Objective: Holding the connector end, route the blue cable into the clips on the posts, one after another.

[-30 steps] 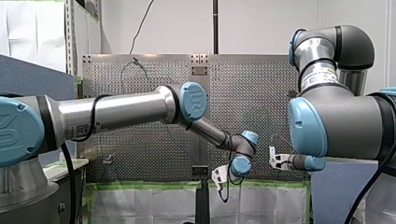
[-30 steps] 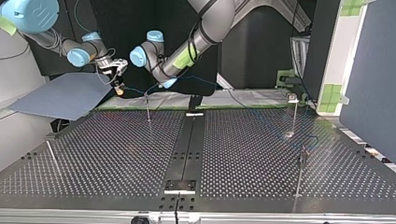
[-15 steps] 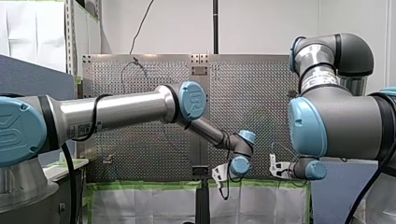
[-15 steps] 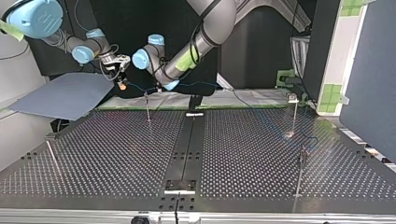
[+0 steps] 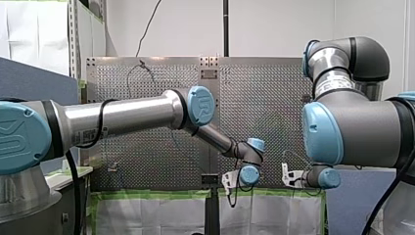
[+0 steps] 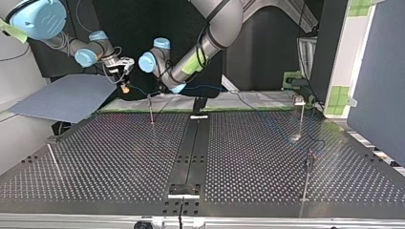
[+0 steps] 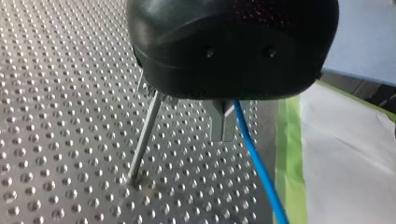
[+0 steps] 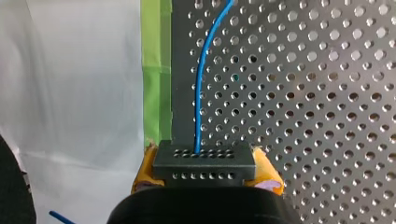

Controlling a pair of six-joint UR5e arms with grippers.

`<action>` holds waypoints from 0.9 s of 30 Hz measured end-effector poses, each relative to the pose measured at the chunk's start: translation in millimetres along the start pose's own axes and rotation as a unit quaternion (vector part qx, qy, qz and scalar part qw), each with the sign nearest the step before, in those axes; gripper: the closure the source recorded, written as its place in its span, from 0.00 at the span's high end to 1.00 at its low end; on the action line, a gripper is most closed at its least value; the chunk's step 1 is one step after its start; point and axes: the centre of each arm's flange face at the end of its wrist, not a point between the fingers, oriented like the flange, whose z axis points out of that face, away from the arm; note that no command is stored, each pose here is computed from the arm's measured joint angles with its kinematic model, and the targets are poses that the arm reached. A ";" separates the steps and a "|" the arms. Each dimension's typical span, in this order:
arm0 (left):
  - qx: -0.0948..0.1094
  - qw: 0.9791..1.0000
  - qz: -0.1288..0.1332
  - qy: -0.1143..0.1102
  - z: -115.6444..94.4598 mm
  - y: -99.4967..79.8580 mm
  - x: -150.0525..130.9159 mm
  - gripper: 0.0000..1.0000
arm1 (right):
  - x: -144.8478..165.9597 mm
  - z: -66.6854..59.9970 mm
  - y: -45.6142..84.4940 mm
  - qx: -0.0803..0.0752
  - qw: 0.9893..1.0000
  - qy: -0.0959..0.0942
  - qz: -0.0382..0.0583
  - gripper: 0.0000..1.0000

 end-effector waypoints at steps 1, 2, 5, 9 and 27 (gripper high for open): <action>0.008 1.000 -0.003 -0.002 1.4 -2.1 -0.3 0.00 | 0.2 0.5 -1.0 0.001 1.000 0.000 -0.001 0.00; 0.014 1.000 -0.006 -0.004 2.6 -3.4 -0.6 0.00 | 0.4 1.4 -2.2 0.002 1.000 0.000 -0.001 0.00; 0.033 0.999 -0.018 -0.008 7.0 -6.2 -1.6 0.00 | 1.8 3.4 -3.9 0.004 1.000 0.002 -0.003 0.00; 0.046 0.999 -0.024 -0.005 11.7 -5.6 -3.4 0.00 | 3.6 5.7 -5.1 0.006 1.000 0.003 -0.005 0.00; 0.033 0.999 -0.022 -0.012 23.5 7.4 -10.6 0.00 | 22.5 25.4 -5.1 0.011 1.000 0.020 -0.020 0.00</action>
